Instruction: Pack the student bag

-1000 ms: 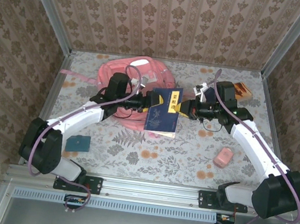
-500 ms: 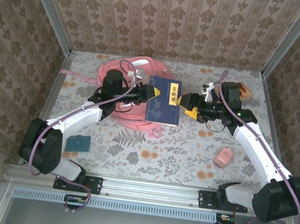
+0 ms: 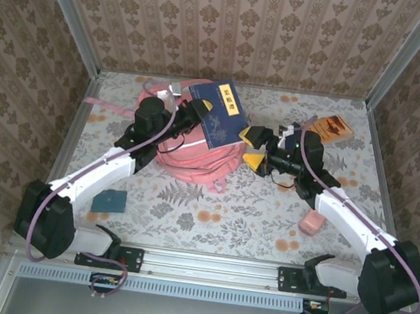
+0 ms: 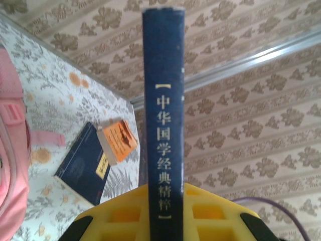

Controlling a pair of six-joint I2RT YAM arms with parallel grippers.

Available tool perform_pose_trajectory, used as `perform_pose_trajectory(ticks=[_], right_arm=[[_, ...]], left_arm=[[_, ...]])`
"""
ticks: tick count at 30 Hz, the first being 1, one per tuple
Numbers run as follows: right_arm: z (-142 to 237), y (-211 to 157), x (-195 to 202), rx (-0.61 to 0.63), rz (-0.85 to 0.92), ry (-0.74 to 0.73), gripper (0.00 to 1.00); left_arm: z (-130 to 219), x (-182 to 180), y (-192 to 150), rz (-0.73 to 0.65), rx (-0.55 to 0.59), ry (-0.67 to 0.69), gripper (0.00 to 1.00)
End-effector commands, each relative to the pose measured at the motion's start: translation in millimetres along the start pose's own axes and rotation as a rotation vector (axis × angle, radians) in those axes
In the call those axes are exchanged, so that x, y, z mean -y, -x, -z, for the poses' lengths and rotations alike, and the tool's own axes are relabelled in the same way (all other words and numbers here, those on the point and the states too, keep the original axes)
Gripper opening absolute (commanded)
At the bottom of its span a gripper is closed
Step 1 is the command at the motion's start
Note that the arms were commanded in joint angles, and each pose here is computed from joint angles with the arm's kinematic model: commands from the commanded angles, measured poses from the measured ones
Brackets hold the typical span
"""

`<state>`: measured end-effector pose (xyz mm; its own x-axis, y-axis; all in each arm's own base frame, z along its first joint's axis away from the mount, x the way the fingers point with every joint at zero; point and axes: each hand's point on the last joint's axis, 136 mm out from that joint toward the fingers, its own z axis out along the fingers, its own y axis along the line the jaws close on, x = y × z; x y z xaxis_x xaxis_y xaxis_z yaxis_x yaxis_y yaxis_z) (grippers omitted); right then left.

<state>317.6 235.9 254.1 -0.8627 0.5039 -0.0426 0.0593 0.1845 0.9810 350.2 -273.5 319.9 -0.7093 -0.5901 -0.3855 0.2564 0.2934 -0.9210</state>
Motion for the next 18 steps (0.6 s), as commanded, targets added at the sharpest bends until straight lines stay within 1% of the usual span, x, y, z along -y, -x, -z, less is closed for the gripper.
perform_pose_trajectory(ticks=[1, 5, 7, 9, 12, 14, 18], right_arm=[[-9.8, 4.3, -35.3, 0.036, -0.056, 0.171, 1.00], [-22.3, 4.2, -49.3, 0.039, -0.077, 0.243, 1.00], [-25.9, 6.9, -63.9, 0.050, -0.066, 0.301, 0.99], [-29.4, 8.6, -72.0, 0.057, -0.064, 0.324, 0.99], [-28.8, 11.1, -81.7, 0.084, -0.055, 0.352, 0.97], [-27.4, 13.4, -87.0, 0.104, -0.048, 0.372, 0.86], [-23.4, 17.3, -94.0, 0.136, -0.042, 0.410, 0.74]], left_arm=[[8.3, 26.3, 24.3, 0.033, 0.137, -0.076, 0.00], [7.1, 31.8, 26.9, 0.059, 0.161, -0.113, 0.00], [4.9, 30.7, 25.9, 0.071, 0.159, -0.115, 0.00], [4.0, 29.1, 25.9, 0.086, 0.161, -0.117, 0.00], [3.2, 26.5, 23.6, 0.107, 0.159, -0.116, 0.00], [3.8, 25.8, 22.1, 0.117, 0.162, -0.116, 0.00], [2.9, 20.9, 19.6, 0.137, 0.167, -0.101, 0.00]])
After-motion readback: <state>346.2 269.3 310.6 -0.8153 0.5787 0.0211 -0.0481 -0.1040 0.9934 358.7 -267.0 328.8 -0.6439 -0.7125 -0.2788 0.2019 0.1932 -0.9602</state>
